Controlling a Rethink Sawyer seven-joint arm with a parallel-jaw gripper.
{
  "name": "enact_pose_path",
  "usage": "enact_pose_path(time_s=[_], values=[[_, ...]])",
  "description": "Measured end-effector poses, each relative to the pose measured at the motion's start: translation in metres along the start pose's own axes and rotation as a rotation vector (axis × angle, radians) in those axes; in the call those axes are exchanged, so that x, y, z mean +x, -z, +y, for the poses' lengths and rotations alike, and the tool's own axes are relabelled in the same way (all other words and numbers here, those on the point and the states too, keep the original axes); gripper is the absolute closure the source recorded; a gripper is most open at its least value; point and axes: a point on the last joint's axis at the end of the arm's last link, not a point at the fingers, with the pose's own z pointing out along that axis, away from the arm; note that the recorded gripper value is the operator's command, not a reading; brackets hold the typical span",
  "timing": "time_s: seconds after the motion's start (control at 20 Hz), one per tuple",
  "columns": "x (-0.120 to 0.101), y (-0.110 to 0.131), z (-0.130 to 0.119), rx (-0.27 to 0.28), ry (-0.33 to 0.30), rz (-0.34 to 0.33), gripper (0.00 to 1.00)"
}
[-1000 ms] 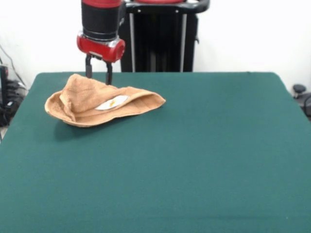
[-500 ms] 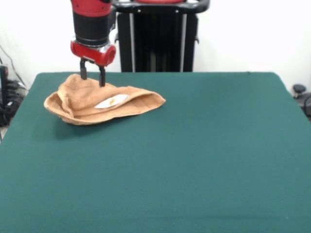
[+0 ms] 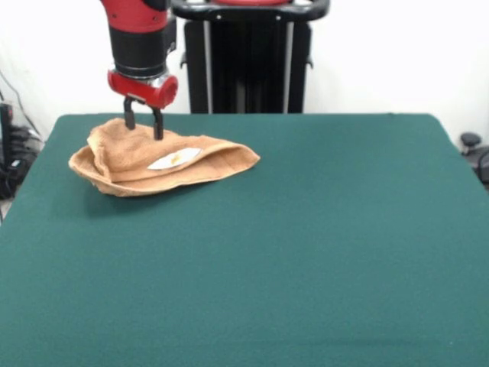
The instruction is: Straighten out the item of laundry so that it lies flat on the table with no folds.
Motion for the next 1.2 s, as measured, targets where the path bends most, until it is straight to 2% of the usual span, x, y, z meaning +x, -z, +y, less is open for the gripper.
enact_pose_path(time_s=[0.35, 1.2], values=[[-0.005, 0.004, 0.000, -0.002, -0.001, 0.013, 0.00], [-0.027, 0.046, 0.026, 0.017, 0.013, 0.026, 0.00]])
